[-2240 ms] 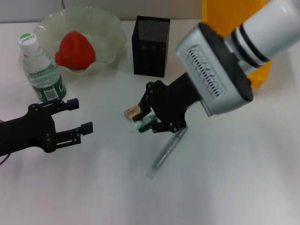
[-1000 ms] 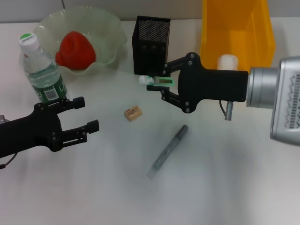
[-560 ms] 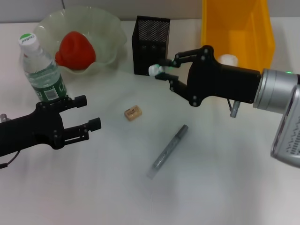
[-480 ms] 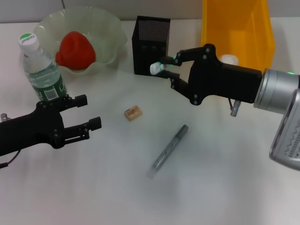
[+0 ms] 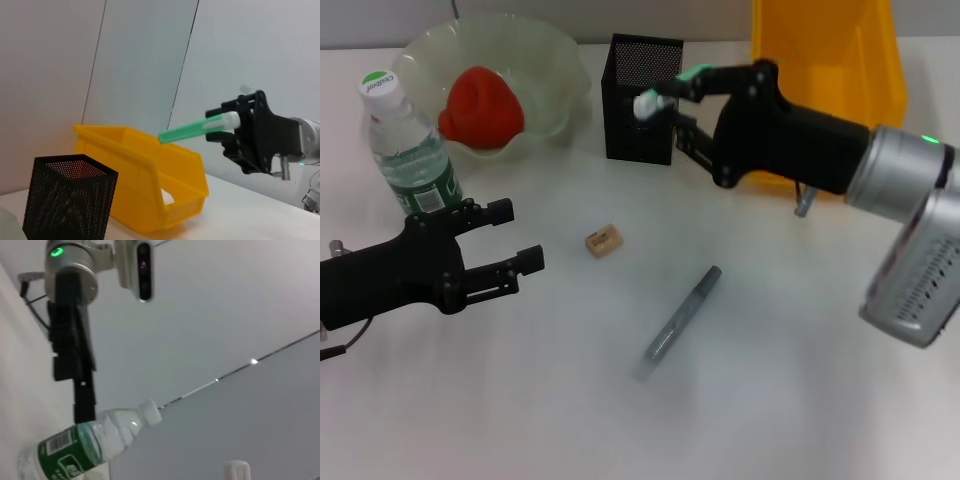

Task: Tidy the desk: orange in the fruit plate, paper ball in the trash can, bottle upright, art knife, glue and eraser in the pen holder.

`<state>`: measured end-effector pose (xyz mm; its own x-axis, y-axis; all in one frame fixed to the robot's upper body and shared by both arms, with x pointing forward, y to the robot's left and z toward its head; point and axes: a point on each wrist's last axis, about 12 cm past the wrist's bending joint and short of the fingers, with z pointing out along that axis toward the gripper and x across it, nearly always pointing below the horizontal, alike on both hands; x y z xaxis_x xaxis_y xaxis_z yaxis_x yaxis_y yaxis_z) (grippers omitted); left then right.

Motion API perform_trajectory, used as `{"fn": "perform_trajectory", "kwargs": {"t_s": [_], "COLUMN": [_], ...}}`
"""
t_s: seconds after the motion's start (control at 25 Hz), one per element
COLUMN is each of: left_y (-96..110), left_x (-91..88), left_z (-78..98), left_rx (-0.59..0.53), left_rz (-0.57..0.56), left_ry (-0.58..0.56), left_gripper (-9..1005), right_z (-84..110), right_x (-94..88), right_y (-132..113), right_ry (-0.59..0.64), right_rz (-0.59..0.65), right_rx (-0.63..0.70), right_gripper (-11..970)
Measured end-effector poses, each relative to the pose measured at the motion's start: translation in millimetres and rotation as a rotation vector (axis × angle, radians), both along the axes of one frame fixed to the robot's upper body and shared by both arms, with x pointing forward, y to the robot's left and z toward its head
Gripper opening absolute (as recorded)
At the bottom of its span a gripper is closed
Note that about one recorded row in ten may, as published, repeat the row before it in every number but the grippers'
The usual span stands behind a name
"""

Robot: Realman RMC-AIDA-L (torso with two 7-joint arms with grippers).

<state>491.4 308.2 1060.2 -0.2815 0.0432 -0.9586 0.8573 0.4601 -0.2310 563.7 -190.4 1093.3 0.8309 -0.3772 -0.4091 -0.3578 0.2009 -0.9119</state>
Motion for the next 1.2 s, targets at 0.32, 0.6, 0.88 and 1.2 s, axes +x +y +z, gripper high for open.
{"fn": "perform_trajectory", "kwargs": {"t_s": [0.32,0.6,0.88,1.2], "left_y": [-2,-7,-12,-14], "left_x": [-0.5,-2.3,0.2,0.5], "left_z": [-1.3,-6.7,-7.1,-7.0], "left_rx": [-0.023,-0.047,-0.055,-0.077], "left_rz": [0.050,0.081,0.070,0.089], "left_ry": [-0.046,-0.084,-0.082,-0.100], "left_gripper": [787,786,786,787], "right_z": [2.3,10.5,16.0,19.5], "right_x": [15.3,25.9,45.7,63.1], "right_y": [14,18,27,41], "right_ry": [0.102,0.217,0.355,0.525], "right_rz": [0.003,-0.017,-0.080,-0.131], "right_rx": [0.045,0.141,0.196,0.225], "right_gripper": [187,187,186,186]}}
